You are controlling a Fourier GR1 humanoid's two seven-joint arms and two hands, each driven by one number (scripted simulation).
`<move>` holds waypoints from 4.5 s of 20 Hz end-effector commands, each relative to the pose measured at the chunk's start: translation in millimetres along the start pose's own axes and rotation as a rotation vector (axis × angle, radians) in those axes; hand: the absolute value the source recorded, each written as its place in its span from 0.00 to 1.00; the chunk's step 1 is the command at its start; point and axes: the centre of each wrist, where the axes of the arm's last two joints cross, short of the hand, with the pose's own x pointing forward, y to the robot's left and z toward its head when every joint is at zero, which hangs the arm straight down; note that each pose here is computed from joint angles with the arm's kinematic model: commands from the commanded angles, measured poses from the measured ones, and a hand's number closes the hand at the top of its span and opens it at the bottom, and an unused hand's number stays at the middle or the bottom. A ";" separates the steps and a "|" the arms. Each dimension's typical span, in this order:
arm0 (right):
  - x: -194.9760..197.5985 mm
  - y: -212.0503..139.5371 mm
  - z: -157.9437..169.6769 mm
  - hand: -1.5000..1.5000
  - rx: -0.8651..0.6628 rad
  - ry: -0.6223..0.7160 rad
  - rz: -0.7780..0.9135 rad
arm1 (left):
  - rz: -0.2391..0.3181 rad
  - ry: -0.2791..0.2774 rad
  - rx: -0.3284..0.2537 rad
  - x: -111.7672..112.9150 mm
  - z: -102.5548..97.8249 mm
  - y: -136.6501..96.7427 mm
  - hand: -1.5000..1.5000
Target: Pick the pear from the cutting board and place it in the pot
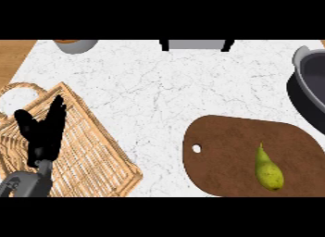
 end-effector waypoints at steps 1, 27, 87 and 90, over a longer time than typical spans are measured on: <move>0.1 2.7 8.8 1.00 -0.039 -0.020 -0.017 | 0.006 -0.096 0.023 5.5 7.1 -4.2 0.50; 72.1 -7.1 161.3 0.00 0.217 0.717 0.535 | 0.028 -0.418 -0.187 16.1 45.0 -30.8 0.50; -54.1 86.1 103.1 1.00 0.238 0.988 0.802 | 0.036 -0.430 -0.188 0.9 47.1 -43.1 0.50; -75.9 72.3 65.8 1.00 0.001 1.233 0.825 | 0.028 -0.461 -0.264 20.9 47.1 -48.6 0.50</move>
